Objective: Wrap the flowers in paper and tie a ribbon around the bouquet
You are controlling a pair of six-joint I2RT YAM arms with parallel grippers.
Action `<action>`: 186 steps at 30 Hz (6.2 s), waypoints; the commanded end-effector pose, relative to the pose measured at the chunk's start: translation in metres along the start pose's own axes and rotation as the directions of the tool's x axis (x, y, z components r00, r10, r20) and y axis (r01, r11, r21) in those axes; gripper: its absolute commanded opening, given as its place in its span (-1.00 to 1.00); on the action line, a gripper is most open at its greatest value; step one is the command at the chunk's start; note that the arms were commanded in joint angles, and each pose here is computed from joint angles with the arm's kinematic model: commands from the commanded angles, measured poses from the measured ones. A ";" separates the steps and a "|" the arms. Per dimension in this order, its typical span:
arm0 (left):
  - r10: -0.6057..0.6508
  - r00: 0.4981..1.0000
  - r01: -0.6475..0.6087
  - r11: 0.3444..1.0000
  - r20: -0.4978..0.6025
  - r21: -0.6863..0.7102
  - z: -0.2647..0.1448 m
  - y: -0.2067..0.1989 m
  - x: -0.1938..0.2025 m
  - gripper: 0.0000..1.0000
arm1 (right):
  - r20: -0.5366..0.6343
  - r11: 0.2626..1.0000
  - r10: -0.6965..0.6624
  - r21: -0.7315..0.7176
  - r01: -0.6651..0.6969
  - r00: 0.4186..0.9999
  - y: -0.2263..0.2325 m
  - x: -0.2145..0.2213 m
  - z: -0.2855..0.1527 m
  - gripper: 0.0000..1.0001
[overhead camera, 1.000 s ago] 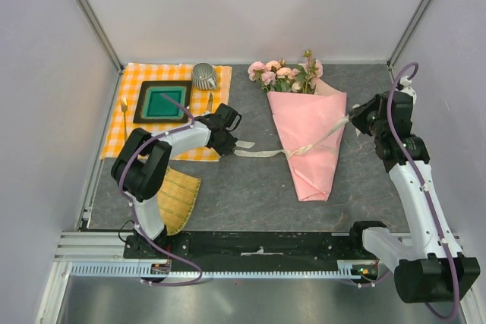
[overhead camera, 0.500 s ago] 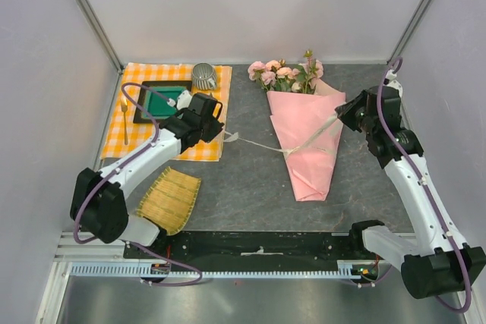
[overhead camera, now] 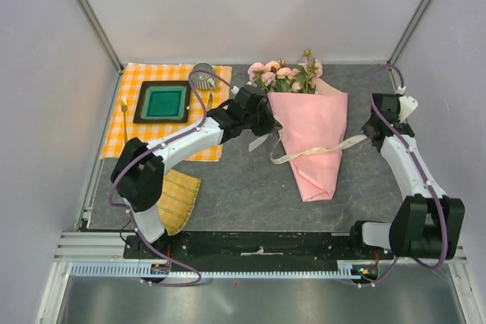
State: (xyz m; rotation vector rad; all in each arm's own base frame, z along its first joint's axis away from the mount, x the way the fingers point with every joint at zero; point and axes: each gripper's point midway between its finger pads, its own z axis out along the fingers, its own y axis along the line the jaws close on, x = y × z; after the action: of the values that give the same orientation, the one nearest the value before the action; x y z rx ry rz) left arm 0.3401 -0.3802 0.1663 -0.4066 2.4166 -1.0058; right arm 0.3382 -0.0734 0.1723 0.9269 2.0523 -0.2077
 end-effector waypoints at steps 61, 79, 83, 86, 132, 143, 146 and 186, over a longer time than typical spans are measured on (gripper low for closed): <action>-0.278 0.848 0.522 0.589 0.452 -0.617 -0.133 0.334 -0.161 -0.97 | -0.125 0.913 0.289 0.335 -0.234 0.949 -0.102 0.084 0.135 -1.00; -0.200 0.704 0.688 0.431 0.682 -0.584 -0.229 0.392 -0.192 -0.97 | 0.011 0.830 0.434 0.385 -0.404 0.901 -0.148 0.050 0.147 -1.00; -0.238 0.679 0.718 0.413 0.695 -0.560 -0.236 0.402 -0.189 -0.97 | 0.018 0.808 0.472 0.391 -0.441 0.881 -0.160 0.047 0.148 -1.00; -0.235 0.679 0.716 0.423 0.695 -0.556 -0.237 0.401 -0.192 -0.97 | 0.013 0.819 0.460 0.381 -0.430 0.888 -0.159 0.046 0.149 -1.00; 0.088 0.948 0.141 0.745 0.305 -0.652 -0.224 0.230 -0.150 0.92 | -0.152 0.998 -0.062 -0.007 0.062 0.986 -0.024 -0.006 -0.002 -1.00; -0.348 0.922 0.384 0.747 0.173 -0.543 -0.110 0.178 -0.049 0.89 | -0.190 0.995 -0.058 -0.087 0.042 0.980 -0.006 -0.001 -0.001 -1.00; -0.411 0.892 0.437 0.686 0.186 -0.581 -0.087 0.162 -0.056 0.89 | -0.196 0.994 -0.059 -0.103 0.040 0.979 -0.003 0.001 0.000 -1.00; -0.480 0.782 0.599 0.398 0.399 -0.695 0.003 0.227 -0.026 -0.94 | -0.201 0.983 -0.100 -0.169 0.066 0.974 0.016 0.013 -0.009 -1.00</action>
State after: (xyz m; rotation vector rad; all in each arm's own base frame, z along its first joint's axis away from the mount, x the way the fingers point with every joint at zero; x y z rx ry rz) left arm 0.3543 -0.2181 0.0148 -1.7123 2.4957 0.0068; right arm 0.3348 -0.0476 0.1524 0.7947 2.3361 0.0230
